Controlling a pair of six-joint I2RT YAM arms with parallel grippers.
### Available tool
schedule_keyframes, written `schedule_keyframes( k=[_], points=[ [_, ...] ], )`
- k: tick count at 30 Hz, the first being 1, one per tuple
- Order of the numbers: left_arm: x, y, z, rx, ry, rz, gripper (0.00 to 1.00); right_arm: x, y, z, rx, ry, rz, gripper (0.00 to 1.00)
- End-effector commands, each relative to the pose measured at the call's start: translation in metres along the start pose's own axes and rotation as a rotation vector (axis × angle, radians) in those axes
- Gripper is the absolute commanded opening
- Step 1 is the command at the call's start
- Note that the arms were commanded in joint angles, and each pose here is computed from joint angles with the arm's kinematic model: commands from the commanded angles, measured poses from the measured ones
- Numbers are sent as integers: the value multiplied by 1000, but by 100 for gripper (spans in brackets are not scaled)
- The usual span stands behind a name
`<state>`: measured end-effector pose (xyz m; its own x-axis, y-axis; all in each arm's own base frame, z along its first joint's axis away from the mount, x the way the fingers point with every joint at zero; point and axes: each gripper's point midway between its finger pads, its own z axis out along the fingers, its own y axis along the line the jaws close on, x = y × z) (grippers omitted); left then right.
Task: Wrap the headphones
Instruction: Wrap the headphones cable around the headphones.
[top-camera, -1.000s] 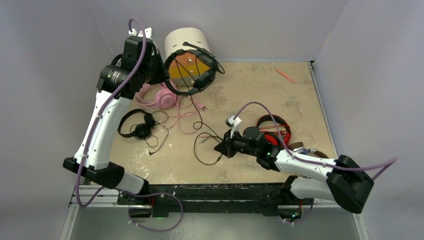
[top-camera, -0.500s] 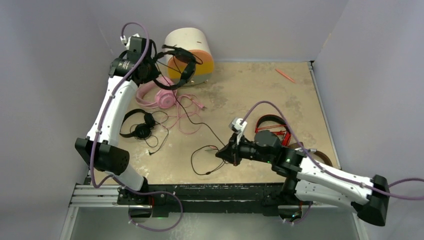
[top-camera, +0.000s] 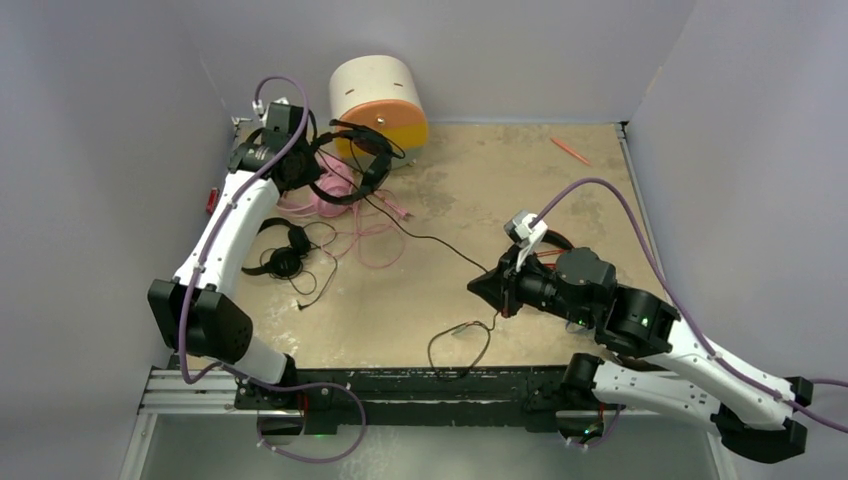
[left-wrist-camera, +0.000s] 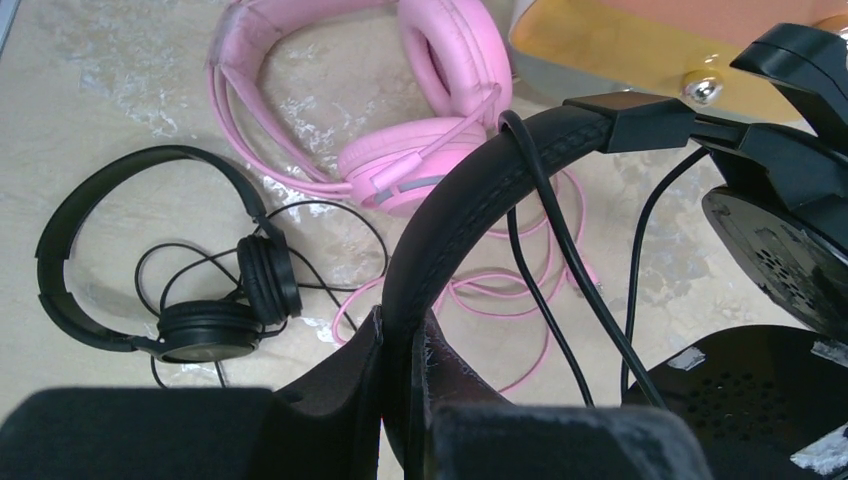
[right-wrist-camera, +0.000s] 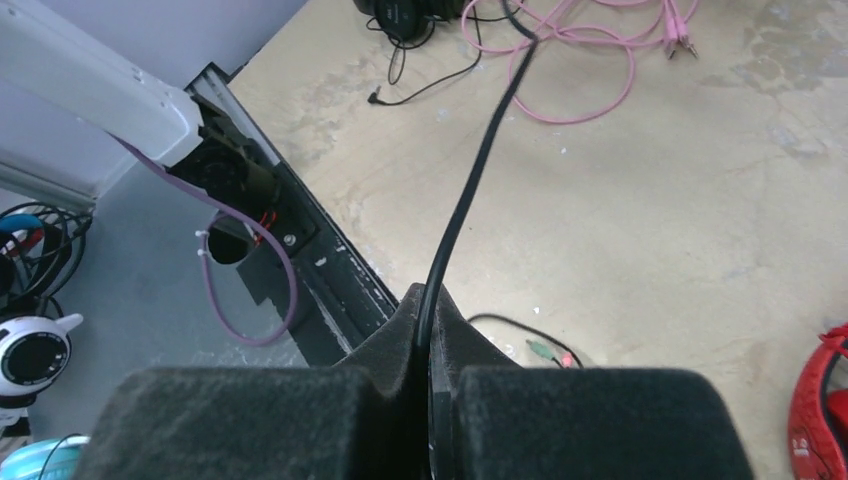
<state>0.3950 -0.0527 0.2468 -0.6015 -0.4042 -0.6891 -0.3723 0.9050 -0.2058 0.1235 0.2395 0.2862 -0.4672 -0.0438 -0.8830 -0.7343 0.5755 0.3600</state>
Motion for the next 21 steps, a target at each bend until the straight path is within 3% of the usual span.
schedule_keyframes(
  k=[1, 6, 14, 21],
  points=[
    [-18, -10, -8, 80, -98, -11, 0, -19, 0, -19, 39, -9, -11, 0],
    [10, -18, -4, 174, -76, 69, 0, -30, 8, -13, 25, 36, -48, 0],
    [60, -5, -7, 90, -149, 322, 0, -82, 24, 1, 7, -40, -149, 0],
    [105, -6, -7, 128, -110, 517, 0, -131, 38, 22, 13, -52, -253, 0]
  ],
)
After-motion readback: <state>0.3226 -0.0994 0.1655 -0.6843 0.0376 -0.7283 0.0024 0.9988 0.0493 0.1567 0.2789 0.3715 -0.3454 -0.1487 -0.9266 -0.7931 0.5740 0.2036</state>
